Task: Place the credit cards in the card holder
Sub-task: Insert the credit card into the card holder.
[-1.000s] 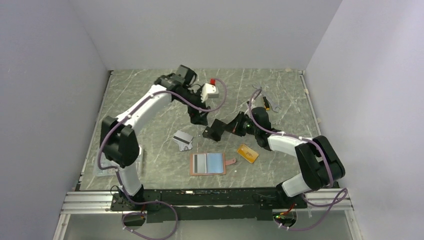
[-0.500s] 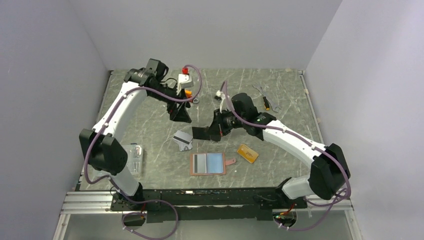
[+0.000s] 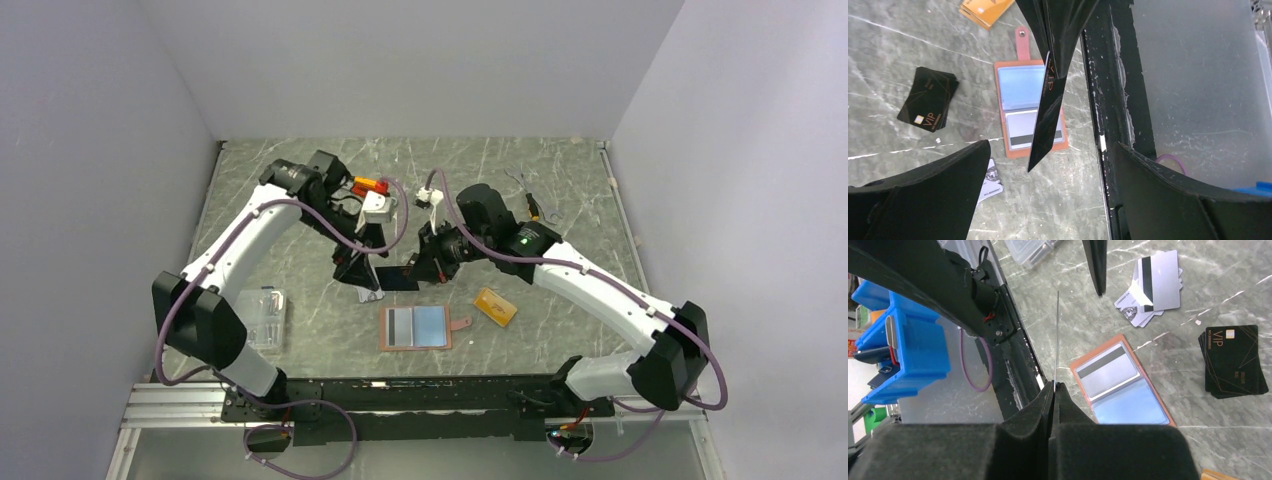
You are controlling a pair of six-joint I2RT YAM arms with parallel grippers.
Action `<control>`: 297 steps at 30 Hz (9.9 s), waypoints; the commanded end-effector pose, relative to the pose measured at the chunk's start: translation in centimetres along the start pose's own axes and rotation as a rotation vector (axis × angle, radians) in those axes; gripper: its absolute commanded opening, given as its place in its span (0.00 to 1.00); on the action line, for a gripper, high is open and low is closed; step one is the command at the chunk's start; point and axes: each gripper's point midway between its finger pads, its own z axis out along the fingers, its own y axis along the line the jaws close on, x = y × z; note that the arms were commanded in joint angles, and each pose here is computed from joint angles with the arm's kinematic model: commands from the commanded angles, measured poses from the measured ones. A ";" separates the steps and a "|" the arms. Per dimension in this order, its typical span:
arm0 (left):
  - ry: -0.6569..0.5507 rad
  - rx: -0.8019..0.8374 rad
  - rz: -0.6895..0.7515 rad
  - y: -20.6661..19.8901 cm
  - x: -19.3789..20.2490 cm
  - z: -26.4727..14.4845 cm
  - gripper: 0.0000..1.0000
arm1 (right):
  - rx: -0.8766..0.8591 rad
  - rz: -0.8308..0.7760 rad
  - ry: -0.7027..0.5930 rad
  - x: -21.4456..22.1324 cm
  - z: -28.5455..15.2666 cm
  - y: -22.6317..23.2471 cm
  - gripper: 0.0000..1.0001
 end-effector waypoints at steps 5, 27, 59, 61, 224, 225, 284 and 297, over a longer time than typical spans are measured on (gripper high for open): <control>-0.020 -0.052 0.143 -1.0 -1.4 1.9 0.99 | -0.020 -0.107 -0.064 -2.3 -2.4 2.2 0.00; -0.090 0.091 0.009 -2.6 -2.7 3.0 0.08 | 0.025 -0.170 -0.219 -4.5 -4.8 2.9 0.18; -0.487 0.139 -0.219 -2.9 -11.4 -1.4 0.00 | -0.207 -0.075 -0.821 -9.8 -9.5 3.6 0.73; -0.487 0.140 -0.223 -2.9 -11.2 -1.3 0.00 | -0.215 -0.060 -0.830 -10.3 -9.3 3.5 0.69; 0.369 -0.370 0.261 4.3 11.5 15.8 0.78 | 0.001 0.672 0.010 15.1 5.5 -9.4 0.00; 0.377 -0.378 0.266 4.4 11.7 15.8 0.78 | 0.001 0.672 0.006 15.0 5.5 -9.5 0.00; 0.407 -0.420 0.306 6.2 16.3 9.0 0.74 | -0.134 0.710 0.101 14.2 7.2 -7.6 0.00; 0.467 -0.365 0.348 5.6 17.5 11.2 0.68 | -0.158 0.786 0.160 16.4 7.3 -8.5 0.00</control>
